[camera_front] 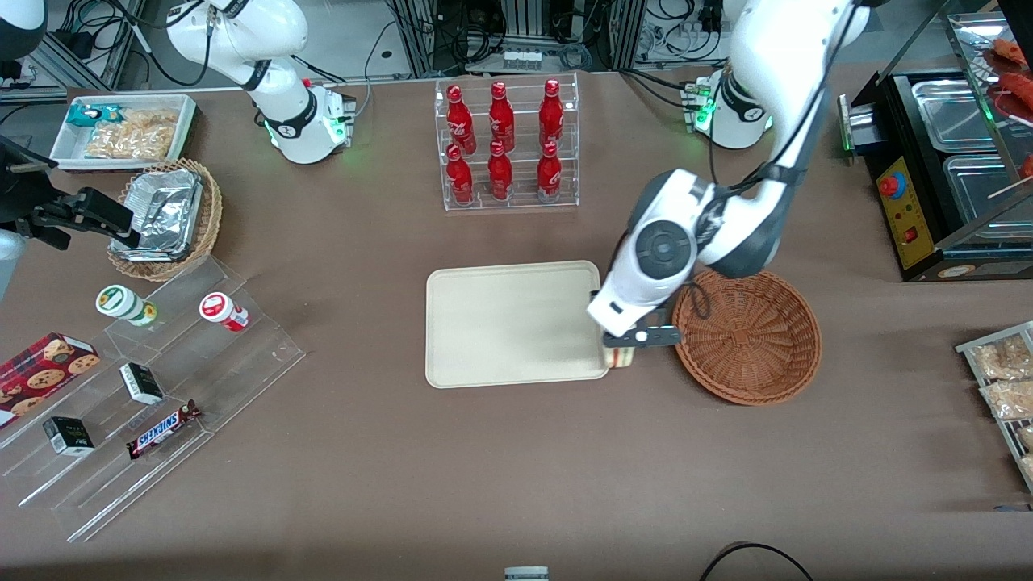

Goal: Place sandwich from basket to tray
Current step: 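Lift the sandwich and carry it with the left gripper to the tray, then lower the sandwich onto the cream tray and open the left gripper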

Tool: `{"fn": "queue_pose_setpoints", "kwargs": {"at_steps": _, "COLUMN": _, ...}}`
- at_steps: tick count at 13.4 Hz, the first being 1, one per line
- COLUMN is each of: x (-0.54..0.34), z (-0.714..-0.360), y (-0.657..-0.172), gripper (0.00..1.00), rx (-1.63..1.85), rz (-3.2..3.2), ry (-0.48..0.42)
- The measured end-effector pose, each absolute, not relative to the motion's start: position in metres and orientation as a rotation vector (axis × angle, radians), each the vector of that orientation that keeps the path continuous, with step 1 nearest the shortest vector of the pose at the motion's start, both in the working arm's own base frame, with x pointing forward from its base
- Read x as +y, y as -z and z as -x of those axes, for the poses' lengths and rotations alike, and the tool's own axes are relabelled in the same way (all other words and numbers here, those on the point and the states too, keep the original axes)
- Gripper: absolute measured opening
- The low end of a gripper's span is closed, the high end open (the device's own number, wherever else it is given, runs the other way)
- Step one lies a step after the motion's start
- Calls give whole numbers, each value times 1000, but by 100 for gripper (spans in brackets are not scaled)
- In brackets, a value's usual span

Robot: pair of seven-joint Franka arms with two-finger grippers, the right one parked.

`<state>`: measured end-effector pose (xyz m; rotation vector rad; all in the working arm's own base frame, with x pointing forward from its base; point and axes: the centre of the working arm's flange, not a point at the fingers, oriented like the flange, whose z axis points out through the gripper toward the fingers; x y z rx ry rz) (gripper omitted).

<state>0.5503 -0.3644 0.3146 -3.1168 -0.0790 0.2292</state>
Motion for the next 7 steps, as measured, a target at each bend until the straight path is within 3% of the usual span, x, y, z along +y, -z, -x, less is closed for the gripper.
{"fn": "queue_pose_setpoints", "kwargs": {"at_steps": 7, "x": -484, "z": -525, "y": -291, "gripper": 14, "rx": -210, "rz": 3135, "ry": -180}}
